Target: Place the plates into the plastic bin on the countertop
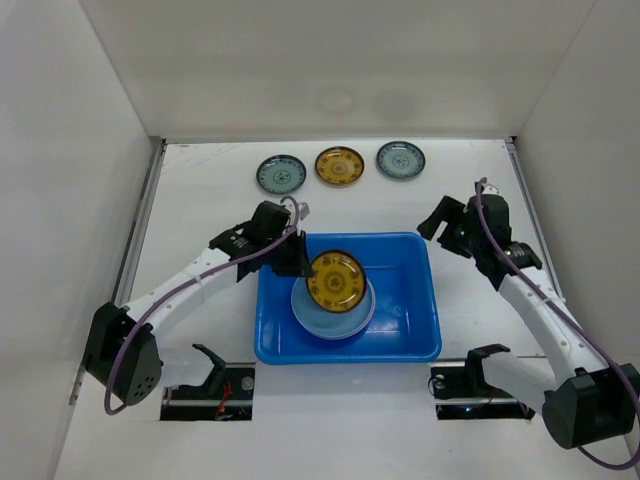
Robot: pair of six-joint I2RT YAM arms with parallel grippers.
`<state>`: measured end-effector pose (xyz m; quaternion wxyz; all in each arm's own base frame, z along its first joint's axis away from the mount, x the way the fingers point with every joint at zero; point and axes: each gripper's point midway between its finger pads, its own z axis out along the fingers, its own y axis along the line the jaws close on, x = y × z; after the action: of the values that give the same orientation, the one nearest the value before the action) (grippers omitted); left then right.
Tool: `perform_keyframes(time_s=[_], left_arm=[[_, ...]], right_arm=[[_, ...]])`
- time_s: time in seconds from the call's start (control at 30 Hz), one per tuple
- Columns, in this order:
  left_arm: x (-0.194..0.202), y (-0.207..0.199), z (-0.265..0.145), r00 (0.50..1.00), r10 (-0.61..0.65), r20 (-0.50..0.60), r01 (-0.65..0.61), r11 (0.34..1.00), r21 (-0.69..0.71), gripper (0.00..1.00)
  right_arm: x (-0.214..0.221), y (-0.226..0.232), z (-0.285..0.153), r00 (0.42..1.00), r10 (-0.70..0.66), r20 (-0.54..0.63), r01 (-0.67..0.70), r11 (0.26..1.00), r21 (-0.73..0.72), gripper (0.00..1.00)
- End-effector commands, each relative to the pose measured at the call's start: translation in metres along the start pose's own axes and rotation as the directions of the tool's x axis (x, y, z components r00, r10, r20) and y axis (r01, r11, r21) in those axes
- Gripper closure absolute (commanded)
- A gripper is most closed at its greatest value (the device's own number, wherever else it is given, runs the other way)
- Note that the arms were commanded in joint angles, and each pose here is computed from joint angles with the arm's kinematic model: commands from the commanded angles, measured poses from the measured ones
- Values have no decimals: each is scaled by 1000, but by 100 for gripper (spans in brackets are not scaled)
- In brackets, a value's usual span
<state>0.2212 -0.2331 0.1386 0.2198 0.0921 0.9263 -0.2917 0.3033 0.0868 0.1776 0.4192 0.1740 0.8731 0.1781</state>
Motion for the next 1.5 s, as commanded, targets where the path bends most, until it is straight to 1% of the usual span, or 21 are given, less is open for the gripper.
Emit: perform_keyframes(time_s=[0.0, 0.1, 0.2, 0.27, 0.33, 0.43, 0.53, 0.63, 0.7, 0.83, 0.87, 1.0, 1.2, 1.3, 1.47], left_arm=[[14, 12, 5, 998, 41, -42, -44, 997, -56, 96], [23, 17, 11, 995, 54, -80, -61, 995, -81, 93], [27, 22, 16, 991, 84, -104, -95, 990, -106, 89], [28, 24, 18, 988, 103, -113, -117, 986, -118, 81], [29, 26, 20, 986, 118, -122, -133, 983, -128, 79], [30, 30, 21, 982, 136, -129, -155, 976, -149, 73], [34, 35, 21, 978, 154, -139, -177, 969, -172, 64], [30, 37, 16, 979, 165, -121, -186, 964, -189, 40], [17, 30, 8, 982, 175, -77, -187, 965, -186, 25], [-12, 16, -15, 981, 192, 1, -188, 964, -190, 8], [-19, 11, -21, 980, 197, 22, -190, 963, -190, 0], [-51, 0, -53, 976, 189, 111, -166, 968, -186, 0], [-84, -13, -98, 959, 152, 238, -114, 979, -166, 0], [-97, -6, -117, 947, 98, 307, -48, 985, -166, 0], [-111, 16, -143, 910, 6, 414, 70, 983, -169, 0]], right_arm=[[-26, 16, -1, 996, 50, 78, -46, 997, -55, 16], [-33, 17, 9, 992, 90, 87, -86, 995, -54, 16], [-45, 18, 25, 985, 137, 104, -131, 990, -56, 17], [-58, 14, 40, 976, 177, 128, -172, 984, -48, 17], [-73, 7, 56, 967, 208, 149, -206, 978, -33, 18], [-95, -9, 86, 954, 249, 167, -252, 968, -3, 18], [-116, -21, 117, 945, 281, 167, -287, 958, 12, 18], [-134, -27, 150, 937, 317, 148, -321, 947, -2, 20], [-141, -29, 170, 934, 334, 126, -335, 942, -17, 22], [-148, -35, 207, 924, 372, 84, -370, 928, -40, 24], [-148, -35, 215, 923, 380, 69, -377, 925, -48, 24], [-143, -36, 244, 908, 420, 1, -419, 905, -71, 26], [-135, -39, 273, 876, 478, -59, -481, 873, -77, 29], [-128, -38, 287, 861, 500, -87, -507, 859, -76, 31], [-126, -37, 305, 834, 540, -115, -550, 830, -88, 35]])
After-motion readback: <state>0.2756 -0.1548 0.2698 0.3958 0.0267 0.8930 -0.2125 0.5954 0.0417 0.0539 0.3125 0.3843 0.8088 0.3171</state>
